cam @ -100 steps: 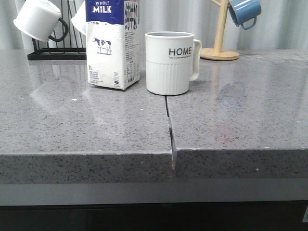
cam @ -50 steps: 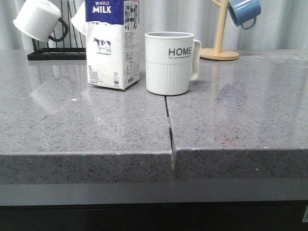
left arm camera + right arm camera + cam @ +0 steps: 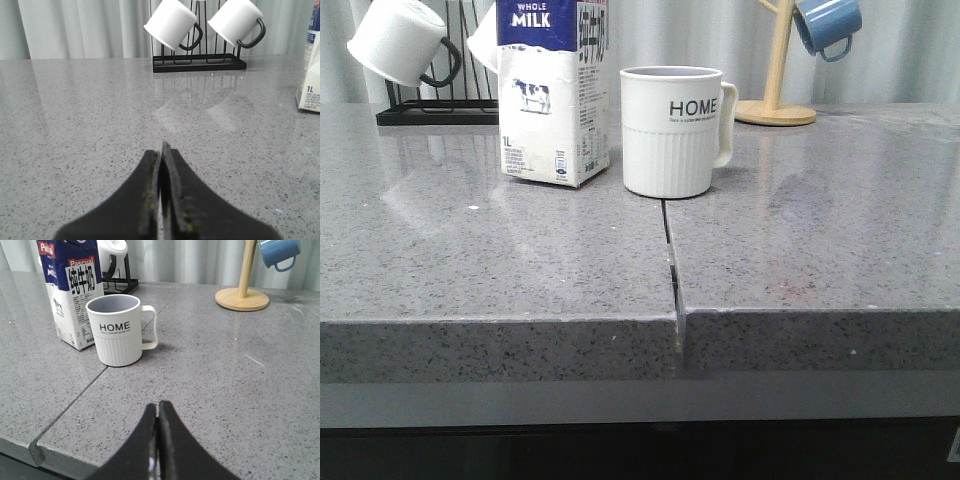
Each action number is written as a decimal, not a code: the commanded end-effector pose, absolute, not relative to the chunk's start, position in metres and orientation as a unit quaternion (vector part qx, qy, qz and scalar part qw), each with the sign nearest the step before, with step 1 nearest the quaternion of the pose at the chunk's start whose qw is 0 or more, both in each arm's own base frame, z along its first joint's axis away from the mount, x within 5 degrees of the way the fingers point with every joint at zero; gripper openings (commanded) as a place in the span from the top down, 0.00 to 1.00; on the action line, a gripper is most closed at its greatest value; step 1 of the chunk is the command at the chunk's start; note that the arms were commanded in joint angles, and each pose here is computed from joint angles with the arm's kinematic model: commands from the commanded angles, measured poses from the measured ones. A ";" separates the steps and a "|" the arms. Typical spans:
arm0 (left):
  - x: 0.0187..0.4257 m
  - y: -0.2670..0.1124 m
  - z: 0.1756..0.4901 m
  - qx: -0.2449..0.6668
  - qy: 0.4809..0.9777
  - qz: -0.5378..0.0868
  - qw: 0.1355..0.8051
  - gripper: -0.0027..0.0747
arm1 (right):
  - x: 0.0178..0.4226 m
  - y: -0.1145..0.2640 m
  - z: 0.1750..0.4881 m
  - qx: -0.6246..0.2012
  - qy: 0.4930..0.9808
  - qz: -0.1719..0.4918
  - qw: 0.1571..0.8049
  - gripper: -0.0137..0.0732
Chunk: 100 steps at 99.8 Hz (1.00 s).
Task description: Place milk next to cup
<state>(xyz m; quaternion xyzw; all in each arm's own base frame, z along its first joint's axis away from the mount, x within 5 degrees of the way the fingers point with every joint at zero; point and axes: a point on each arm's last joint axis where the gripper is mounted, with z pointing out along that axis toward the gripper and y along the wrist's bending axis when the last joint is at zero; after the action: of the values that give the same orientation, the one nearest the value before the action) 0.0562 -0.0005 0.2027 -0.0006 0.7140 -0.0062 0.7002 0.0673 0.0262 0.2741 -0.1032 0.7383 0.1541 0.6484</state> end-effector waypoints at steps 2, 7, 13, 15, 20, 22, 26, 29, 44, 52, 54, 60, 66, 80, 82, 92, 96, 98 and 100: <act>0.055 0.000 0.199 -0.006 0.683 -0.011 0.730 0.99 | 0.067 0.026 0.290 -0.098 0.705 0.164 0.683 0.92; 0.055 0.000 0.199 -0.006 0.683 -0.011 0.730 0.99 | 0.067 0.026 0.290 -0.098 0.705 0.164 0.683 0.92; 0.055 0.000 0.199 -0.006 0.683 -0.011 0.730 0.99 | 0.067 0.026 0.290 -0.098 0.705 0.164 0.683 0.92; 0.055 0.000 0.199 -0.006 0.683 -0.011 0.730 0.99 | 0.067 0.026 0.290 -0.098 0.705 0.164 0.683 0.92; 0.055 0.000 0.199 -0.006 0.683 -0.011 0.730 0.99 | 0.067 0.026 0.290 -0.098 0.705 0.164 0.683 0.92; 0.055 0.000 0.199 -0.006 0.683 -0.011 0.730 0.99 | 0.067 0.026 0.290 -0.098 0.705 0.164 0.683 0.92; 0.055 0.000 0.199 -0.006 0.683 -0.011 0.730 0.99 | 0.067 0.026 0.290 -0.098 0.705 0.164 0.683 0.92; 0.055 0.000 0.199 -0.006 0.683 -0.011 0.730 0.99 | 0.067 0.026 0.290 -0.098 0.705 0.164 0.683 0.92; 0.055 0.000 0.199 -0.006 0.683 -0.011 0.730 0.99 | 0.067 0.026 0.290 -0.098 0.705 0.164 0.683 0.92; 0.055 0.000 0.199 -0.006 0.683 -0.011 0.730 0.99 | 0.067 0.026 0.290 -0.098 0.705 0.164 0.683 0.92; 0.055 0.000 0.199 -0.006 0.683 -0.011 0.730 0.99 | 0.067 0.026 0.290 -0.098 0.705 0.164 0.683 0.92; 0.055 0.000 0.199 -0.006 0.683 -0.011 0.730 0.99 | 0.067 0.026 0.290 -0.098 0.705 0.164 0.683 0.92; 0.055 0.000 0.199 -0.006 0.683 -0.011 0.730 0.99 | 0.067 0.026 0.290 -0.098 0.705 0.164 0.683 0.92; 0.055 0.000 0.199 -0.006 0.683 -0.011 0.730 0.99 | 0.067 0.026 0.290 -0.098 0.705 0.163 0.683 0.92; 0.055 0.000 0.199 -0.006 0.683 -0.011 0.730 0.99 | 0.067 0.026 0.290 -0.098 0.705 0.163 0.683 0.92; 0.055 0.000 0.199 -0.006 0.683 -0.011 0.730 0.99 | 0.067 0.026 0.291 -0.097 0.701 0.164 0.687 0.92; 0.055 0.000 0.199 -0.006 0.683 -0.011 0.730 0.99 | 0.068 0.026 0.292 -0.093 0.695 0.162 0.694 0.92; 0.055 0.000 0.199 -0.006 0.683 -0.011 0.730 0.99 | 0.068 0.025 0.293 -0.090 0.693 0.160 0.698 0.92; 0.055 0.000 0.199 -0.006 0.683 -0.011 0.730 0.99 | 0.068 0.025 0.292 -0.088 0.691 0.159 0.700 0.92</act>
<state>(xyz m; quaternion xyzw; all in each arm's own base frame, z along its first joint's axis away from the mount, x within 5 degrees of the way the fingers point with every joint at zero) 0.0562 -0.0005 0.2032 -0.0006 0.7119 -0.0063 0.7023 0.0675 0.0259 0.2749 -0.1008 0.7355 0.1532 0.6522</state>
